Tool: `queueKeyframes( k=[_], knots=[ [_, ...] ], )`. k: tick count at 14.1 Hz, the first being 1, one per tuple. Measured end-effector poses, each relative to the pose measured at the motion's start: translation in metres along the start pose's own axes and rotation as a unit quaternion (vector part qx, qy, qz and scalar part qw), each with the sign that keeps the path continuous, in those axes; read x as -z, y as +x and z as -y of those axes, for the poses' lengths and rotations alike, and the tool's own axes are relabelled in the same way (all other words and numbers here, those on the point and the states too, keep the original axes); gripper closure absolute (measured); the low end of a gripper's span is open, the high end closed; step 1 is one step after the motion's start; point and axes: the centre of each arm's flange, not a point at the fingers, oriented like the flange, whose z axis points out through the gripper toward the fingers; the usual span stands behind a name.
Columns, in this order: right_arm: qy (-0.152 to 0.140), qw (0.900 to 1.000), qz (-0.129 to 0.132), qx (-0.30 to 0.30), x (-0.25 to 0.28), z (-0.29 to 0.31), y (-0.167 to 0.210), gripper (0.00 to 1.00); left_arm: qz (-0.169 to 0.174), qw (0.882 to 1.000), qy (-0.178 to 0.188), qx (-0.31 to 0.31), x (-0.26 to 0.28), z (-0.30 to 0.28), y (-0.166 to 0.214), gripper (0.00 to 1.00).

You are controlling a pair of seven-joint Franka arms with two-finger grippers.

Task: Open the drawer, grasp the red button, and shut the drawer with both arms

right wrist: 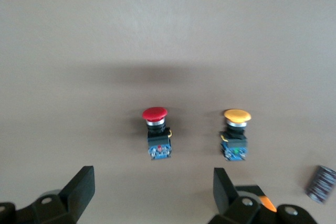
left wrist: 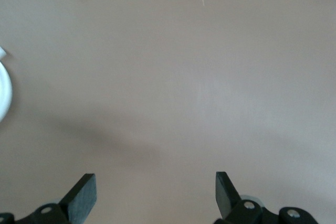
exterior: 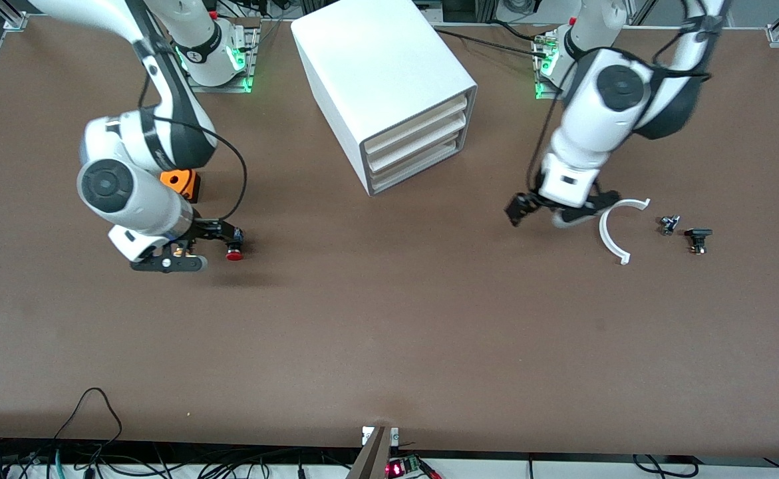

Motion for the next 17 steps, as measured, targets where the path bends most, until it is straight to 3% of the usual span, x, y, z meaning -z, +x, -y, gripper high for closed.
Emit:
queueKeyframes(
  k=[2,4,8,13,17],
  knots=[
    [0.0,1.0,-0.004,-0.004,0.056,-0.004,0.002,0.0,-0.012,1.0,0.004,-0.002,0.033,0.018,0.029,0.0],
    [0.001,1.0,-0.013,-0.009,0.099,-0.009,0.003,0.0,-0.003,0.999,0.022,-0.023,0.074,0.03,0.048,0.0],
    [0.002,0.999,-0.033,-0.033,0.136,-0.04,0.007,0.0,0.021,0.996,0.046,-0.075,0.159,0.055,0.075,0.0],
    [0.002,0.995,-0.016,-0.095,0.177,-0.123,-0.02,0.0,0.065,0.991,0.071,-0.091,0.188,0.103,0.083,0.0],
    [0.004,0.996,-0.013,-0.09,0.172,-0.16,-0.029,0.0,0.068,0.989,0.07,-0.11,0.192,0.101,0.081,0.0]
  ],
)
